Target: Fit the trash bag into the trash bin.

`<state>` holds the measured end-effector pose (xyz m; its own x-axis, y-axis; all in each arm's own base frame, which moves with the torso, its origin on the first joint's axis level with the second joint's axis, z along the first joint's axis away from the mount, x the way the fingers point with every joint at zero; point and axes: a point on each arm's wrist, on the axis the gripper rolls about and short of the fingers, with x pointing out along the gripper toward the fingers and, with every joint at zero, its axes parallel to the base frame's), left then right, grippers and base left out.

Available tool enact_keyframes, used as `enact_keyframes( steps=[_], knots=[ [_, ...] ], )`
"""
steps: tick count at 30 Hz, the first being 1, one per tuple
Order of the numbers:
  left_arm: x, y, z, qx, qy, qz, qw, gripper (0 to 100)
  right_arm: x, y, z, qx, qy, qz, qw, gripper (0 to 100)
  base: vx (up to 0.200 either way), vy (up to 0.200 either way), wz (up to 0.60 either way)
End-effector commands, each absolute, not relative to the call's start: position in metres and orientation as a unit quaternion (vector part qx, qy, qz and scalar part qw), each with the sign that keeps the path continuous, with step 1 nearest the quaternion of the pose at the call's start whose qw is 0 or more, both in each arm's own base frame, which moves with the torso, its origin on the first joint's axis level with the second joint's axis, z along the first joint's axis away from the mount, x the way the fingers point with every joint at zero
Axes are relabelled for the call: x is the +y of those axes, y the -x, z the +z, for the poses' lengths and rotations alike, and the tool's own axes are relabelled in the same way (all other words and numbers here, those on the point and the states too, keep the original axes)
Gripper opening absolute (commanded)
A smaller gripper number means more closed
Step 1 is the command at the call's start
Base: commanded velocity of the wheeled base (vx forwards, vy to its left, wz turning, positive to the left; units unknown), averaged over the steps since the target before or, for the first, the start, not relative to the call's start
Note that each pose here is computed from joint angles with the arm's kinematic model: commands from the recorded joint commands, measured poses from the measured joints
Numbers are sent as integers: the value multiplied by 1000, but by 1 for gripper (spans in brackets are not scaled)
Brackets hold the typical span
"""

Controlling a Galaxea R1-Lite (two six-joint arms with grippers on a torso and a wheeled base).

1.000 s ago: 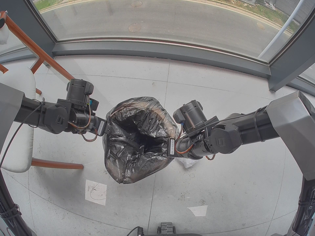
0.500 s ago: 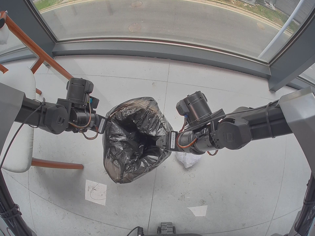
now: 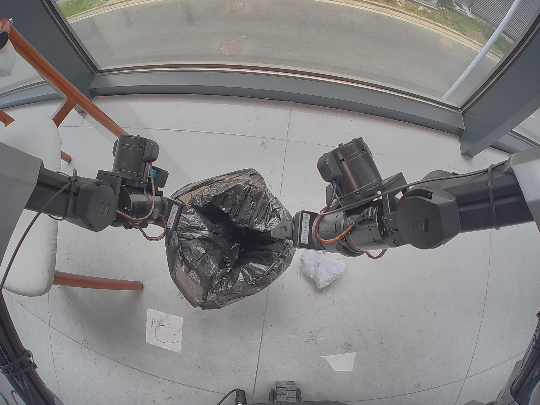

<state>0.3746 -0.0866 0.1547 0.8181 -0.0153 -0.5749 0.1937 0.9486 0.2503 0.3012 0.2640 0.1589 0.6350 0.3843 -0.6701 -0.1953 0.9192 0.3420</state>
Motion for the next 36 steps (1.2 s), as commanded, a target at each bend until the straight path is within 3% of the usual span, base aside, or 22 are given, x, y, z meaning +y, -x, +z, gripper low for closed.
enact_keyframes(
  steps=[1,6,18,19,36],
  knots=[
    [-77,-376,151,304,-149,-44,940,0,261,-298,167,388,-125,165,898,100,0,0,0],
    [-66,-378,150,307,-153,-35,939,0,258,-297,172,383,-128,166,900,100,0,0,0],
    [-79,-370,159,295,-152,-69,941,0,243,-289,172,390,-126,154,899,100,0,0,0],
    [-79,-369,161,291,-151,-69,942,100,242,-289,172,391,-125,151,899,100,0,0,0],
    [-60,-284,219,227,-123,-106,960,100,164,-275,182,379,-157,85,908,100,0,0,0]
  ],
)
